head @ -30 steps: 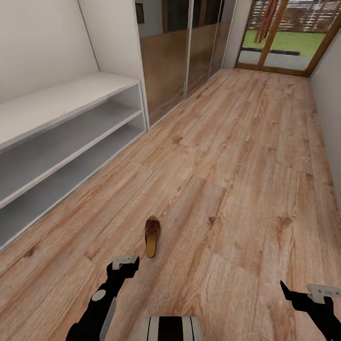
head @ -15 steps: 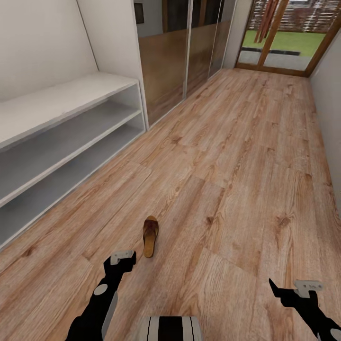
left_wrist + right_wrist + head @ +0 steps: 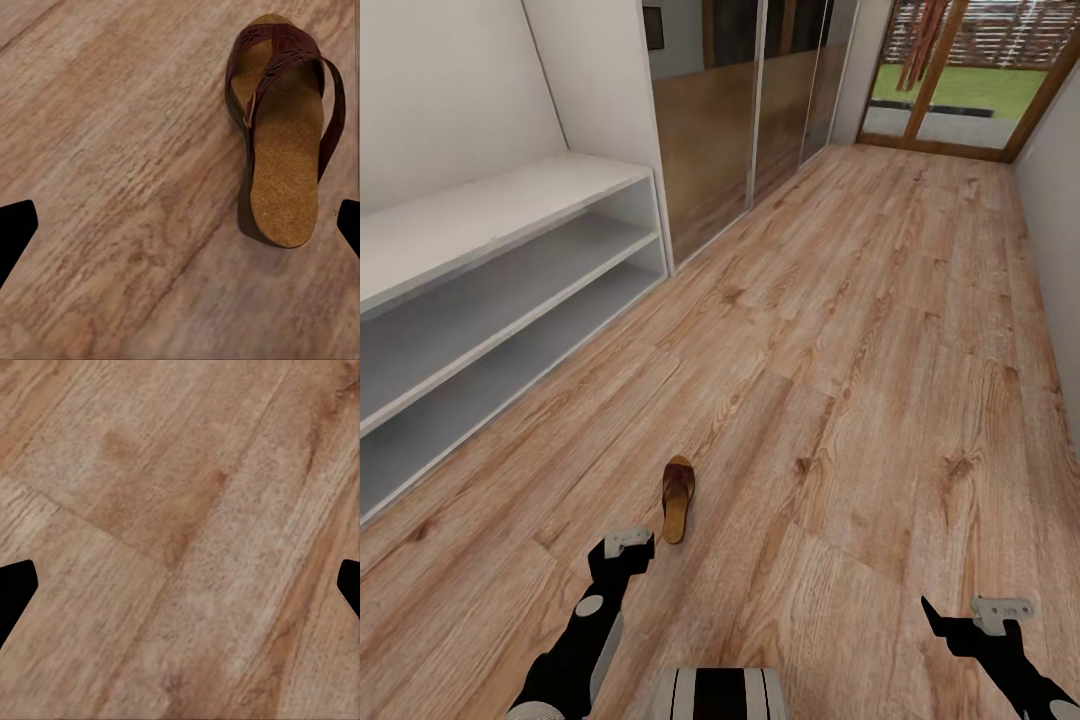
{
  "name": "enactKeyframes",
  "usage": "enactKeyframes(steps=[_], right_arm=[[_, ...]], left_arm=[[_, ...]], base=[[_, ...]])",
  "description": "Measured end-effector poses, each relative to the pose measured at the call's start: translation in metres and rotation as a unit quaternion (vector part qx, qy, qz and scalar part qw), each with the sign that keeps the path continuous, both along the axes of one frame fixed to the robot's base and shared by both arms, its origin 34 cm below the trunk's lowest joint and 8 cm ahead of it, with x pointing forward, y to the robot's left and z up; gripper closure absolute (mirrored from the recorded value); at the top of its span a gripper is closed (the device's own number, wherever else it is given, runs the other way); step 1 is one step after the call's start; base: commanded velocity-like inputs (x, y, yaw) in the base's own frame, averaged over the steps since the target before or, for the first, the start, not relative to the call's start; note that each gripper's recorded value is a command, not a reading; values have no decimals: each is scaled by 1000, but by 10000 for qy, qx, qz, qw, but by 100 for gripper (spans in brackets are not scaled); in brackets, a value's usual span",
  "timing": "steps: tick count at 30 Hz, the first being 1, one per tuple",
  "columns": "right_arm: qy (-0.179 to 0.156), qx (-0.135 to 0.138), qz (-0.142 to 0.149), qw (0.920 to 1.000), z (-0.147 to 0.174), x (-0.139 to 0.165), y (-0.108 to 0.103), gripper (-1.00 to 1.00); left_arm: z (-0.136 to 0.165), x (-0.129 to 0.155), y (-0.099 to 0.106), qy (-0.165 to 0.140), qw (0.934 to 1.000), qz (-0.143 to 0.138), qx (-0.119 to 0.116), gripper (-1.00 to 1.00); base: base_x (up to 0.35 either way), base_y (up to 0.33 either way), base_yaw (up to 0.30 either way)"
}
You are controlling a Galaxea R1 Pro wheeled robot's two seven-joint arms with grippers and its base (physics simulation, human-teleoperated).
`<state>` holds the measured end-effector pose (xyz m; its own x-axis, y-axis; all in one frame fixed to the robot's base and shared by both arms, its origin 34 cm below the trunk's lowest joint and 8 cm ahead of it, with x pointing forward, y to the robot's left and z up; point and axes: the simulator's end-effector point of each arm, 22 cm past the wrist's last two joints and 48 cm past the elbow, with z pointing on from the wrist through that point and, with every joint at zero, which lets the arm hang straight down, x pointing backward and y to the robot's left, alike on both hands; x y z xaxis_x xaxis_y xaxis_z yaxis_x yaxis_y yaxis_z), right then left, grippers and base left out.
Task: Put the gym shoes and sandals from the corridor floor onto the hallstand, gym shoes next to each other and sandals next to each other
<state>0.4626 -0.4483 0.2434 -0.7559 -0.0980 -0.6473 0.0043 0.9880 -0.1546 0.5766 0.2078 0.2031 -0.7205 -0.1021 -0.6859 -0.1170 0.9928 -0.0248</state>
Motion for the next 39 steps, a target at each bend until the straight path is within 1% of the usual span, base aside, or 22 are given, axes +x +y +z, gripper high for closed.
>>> enactKeyframes(steps=[3, 8, 15, 25, 31, 39], right_arm=[[-18, 6, 25, 10000, -2, -3, 1, -100], [10, 34, 24, 10000, -7, -7, 2, -100], [29, 46, 9, 10000, -10, -10, 3, -100], [2, 28, -19, 10000, -9, -9, 0, -100], [-11, 27, -27, 10000, -8, -8, 0, -100], [-18, 27, -30, 10000, -7, -8, 0, -100]], left_arm=[[-2, -1, -6, -3, 10000, -77, 3, -100], [-4, -1, -11, -7, 9999, -133, 13, -100], [-4, -2, -7, 6, 9999, -71, 121, -100], [-5, -2, -10, 14, 9998, -106, 164, -100], [-5, -3, -10, 27, 9998, -108, 164, -100], [-6, -4, -11, 36, 9998, -110, 167, -100]], base=[[0, 0, 0], [0, 0, 0], [0, 0, 0], [0, -8, 0], [0, -161, 0], [0, -275, 0]])
